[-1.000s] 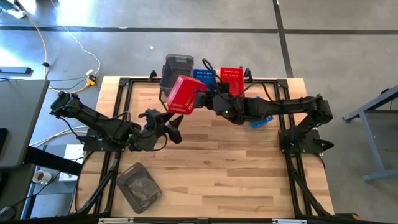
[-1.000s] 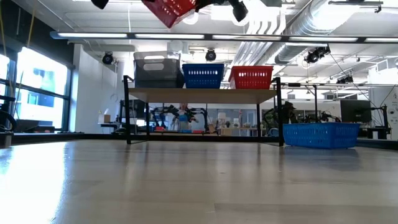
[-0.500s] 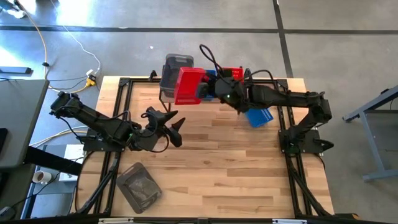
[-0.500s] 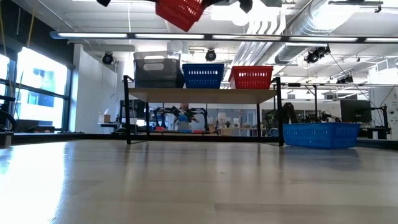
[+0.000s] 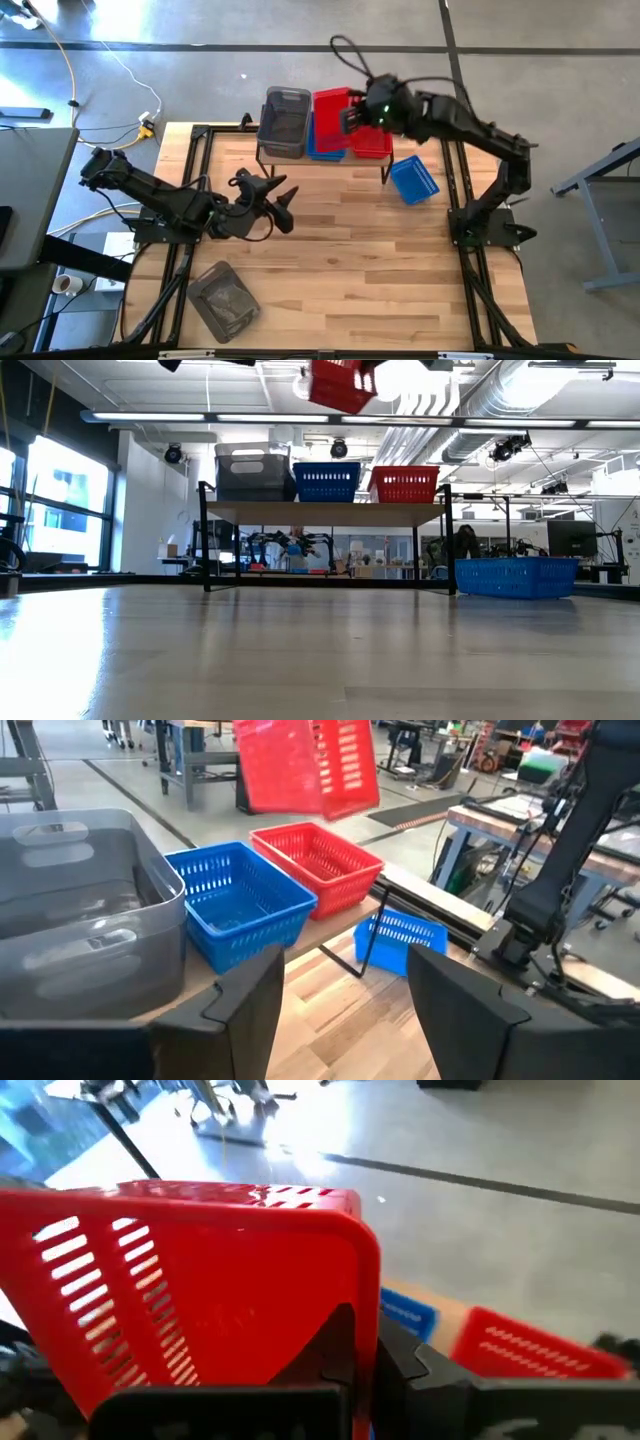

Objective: Stack baskets on shelf by color
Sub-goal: Stack the red bin on top of the red bin on the shelf

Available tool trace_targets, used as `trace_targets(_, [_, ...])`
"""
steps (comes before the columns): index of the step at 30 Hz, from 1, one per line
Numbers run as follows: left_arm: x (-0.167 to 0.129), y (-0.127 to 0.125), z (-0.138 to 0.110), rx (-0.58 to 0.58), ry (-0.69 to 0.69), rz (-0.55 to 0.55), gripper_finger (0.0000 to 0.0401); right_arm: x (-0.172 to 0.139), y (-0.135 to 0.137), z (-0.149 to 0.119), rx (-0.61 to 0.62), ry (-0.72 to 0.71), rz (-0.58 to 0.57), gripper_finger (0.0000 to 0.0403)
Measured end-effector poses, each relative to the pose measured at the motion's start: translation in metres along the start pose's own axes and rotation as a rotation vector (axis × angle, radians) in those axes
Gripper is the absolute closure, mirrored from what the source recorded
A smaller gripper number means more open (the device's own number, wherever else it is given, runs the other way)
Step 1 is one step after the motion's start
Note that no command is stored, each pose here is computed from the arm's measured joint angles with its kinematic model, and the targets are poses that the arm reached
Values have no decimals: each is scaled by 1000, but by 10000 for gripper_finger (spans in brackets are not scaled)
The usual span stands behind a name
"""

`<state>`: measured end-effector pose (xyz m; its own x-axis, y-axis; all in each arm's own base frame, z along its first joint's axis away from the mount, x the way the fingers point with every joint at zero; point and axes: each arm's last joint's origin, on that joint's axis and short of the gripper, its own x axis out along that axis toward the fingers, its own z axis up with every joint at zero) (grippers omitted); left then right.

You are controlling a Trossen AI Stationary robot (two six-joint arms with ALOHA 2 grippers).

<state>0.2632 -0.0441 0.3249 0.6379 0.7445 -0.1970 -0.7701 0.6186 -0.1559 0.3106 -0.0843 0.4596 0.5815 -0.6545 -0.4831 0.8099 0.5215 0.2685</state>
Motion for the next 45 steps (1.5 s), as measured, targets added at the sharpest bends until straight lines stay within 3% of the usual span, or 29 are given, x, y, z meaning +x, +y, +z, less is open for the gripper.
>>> trace_targets(10, [20,11,5,78,13,46,201,4,-62,44,-28,130,16,403])
trace_targets(18, [34,21,9,89,26,74,201,17,-117,59,-10,236,-46,403])
trace_targets(29, [55,40,17,181,25,180,201,28,-178,73,152,317,-61,403])
trace_targets(35, [67,53,21,216,36,224,201,48,-186,62,256,464,-78,403])
trace_targets(45, [78,65,25,332,62,257,201,66,-169,46,384,615,-57,403])
